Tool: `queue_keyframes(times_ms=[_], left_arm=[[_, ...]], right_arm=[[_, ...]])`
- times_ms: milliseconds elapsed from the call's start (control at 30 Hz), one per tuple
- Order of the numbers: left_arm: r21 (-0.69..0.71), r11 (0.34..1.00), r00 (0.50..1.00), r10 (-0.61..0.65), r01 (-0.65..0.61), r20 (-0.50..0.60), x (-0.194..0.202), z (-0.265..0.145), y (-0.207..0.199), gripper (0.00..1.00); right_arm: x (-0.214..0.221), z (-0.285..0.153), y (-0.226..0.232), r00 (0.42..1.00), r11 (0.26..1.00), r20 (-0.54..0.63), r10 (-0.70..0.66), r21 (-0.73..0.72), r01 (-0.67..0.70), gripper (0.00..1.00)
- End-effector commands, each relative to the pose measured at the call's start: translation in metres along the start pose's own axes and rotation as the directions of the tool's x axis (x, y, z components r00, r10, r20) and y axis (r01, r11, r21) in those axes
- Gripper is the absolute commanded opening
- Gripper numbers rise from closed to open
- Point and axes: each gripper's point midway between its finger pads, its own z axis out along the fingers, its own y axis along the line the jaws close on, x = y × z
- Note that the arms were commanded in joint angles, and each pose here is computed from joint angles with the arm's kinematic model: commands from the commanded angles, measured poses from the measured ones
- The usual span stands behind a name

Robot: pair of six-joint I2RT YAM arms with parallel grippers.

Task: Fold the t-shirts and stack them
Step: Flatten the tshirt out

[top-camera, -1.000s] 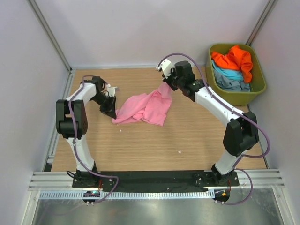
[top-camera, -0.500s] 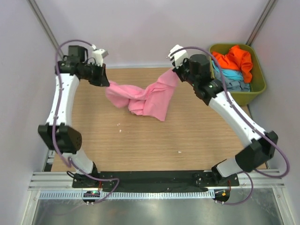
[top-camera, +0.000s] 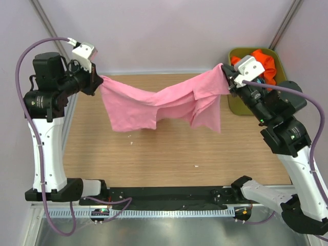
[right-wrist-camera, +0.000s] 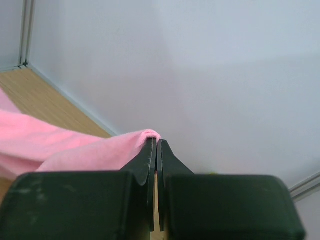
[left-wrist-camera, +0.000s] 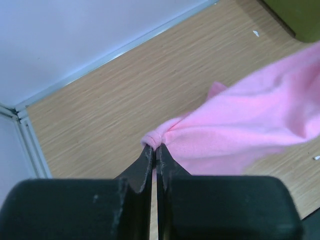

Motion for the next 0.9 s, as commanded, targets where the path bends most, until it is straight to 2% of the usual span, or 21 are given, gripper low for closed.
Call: queue_keyframes(times_ms=[0,100,200,300,333,367,433,467,500,567,667,733,800,867], left_arm=[[-0.089,0.996,0.999,-0.036,0.032,-0.036,0.005,0.037,0.034,0.0],[-0.09,0.992,0.988,-0.096,0.086,-0.118,0.029,0.08,0.051,0.0],[-0.078,0.987,0.972,-0.152,0.14,-0.176,0.05,0.116,0.06,0.0],[-0.077,0.972,0.932,-0.235,0.222,-0.277,0.091,0.165,0.071,0.0],[-0.07,0.962,0.898,-0.271,0.263,-0.347,0.12,0.19,0.074,0.01],[-0.074,0.956,0.888,-0.292,0.284,-0.355,0.123,0.2,0.076,0.12],[-0.083,0.949,0.871,-0.312,0.304,-0.38,0.137,0.218,0.082,0.28],[-0.125,0.946,0.863,-0.323,0.298,-0.389,0.144,0.225,0.09,0.4],[-0.138,0.947,0.867,-0.32,0.289,-0.381,0.143,0.227,0.093,0.44],[-0.17,0.951,0.863,-0.307,0.259,-0.402,0.151,0.22,0.099,0.55],[-0.18,0.941,0.818,-0.337,0.285,-0.466,0.178,0.203,0.093,0.59],[-0.149,0.926,0.747,-0.37,0.348,-0.552,0.214,0.195,0.071,0.6],[-0.131,0.903,0.686,-0.399,0.409,-0.609,0.237,0.188,0.051,0.6],[-0.145,0.872,0.638,-0.447,0.468,-0.627,0.249,0.181,0.049,0.6]], right_arm=[[0.038,0.037,0.013,0.997,0.999,-0.073,-0.03,-0.013,0.029,0.01],[0.068,0.065,0.025,0.996,0.999,-0.081,-0.038,-0.013,0.037,0.01],[0.133,0.09,0.04,0.981,0.999,-0.191,0.024,-0.04,-0.032,0.01],[0.22,0.115,0.065,0.932,0.993,-0.357,0.07,-0.064,-0.099,0.01],[0.248,0.117,0.065,0.912,0.993,-0.403,0.076,-0.052,-0.105,0.01],[0.287,0.123,0.076,0.876,0.991,-0.475,0.082,-0.053,-0.122,0.01],[0.318,0.126,0.067,0.843,0.987,-0.519,0.144,0.016,-0.158,0.02],[0.344,0.129,0.074,0.812,0.984,-0.563,0.156,0.021,-0.175,0.01],[0.357,0.129,0.068,0.791,0.986,-0.591,0.159,0.056,-0.157,0.01],[0.368,0.138,0.063,0.768,0.984,-0.615,0.177,0.081,-0.161,0.02],[0.367,0.14,0.062,0.783,0.986,-0.6,0.164,0.072,-0.151,0.11],[0.363,0.139,0.062,0.784,0.984,-0.597,0.172,0.074,-0.16,0.15],[0.36,0.135,0.064,0.777,0.982,-0.602,0.184,0.073,-0.176,0.29],[0.351,0.132,0.063,0.78,0.979,-0.596,0.192,0.067,-0.191,0.41]])
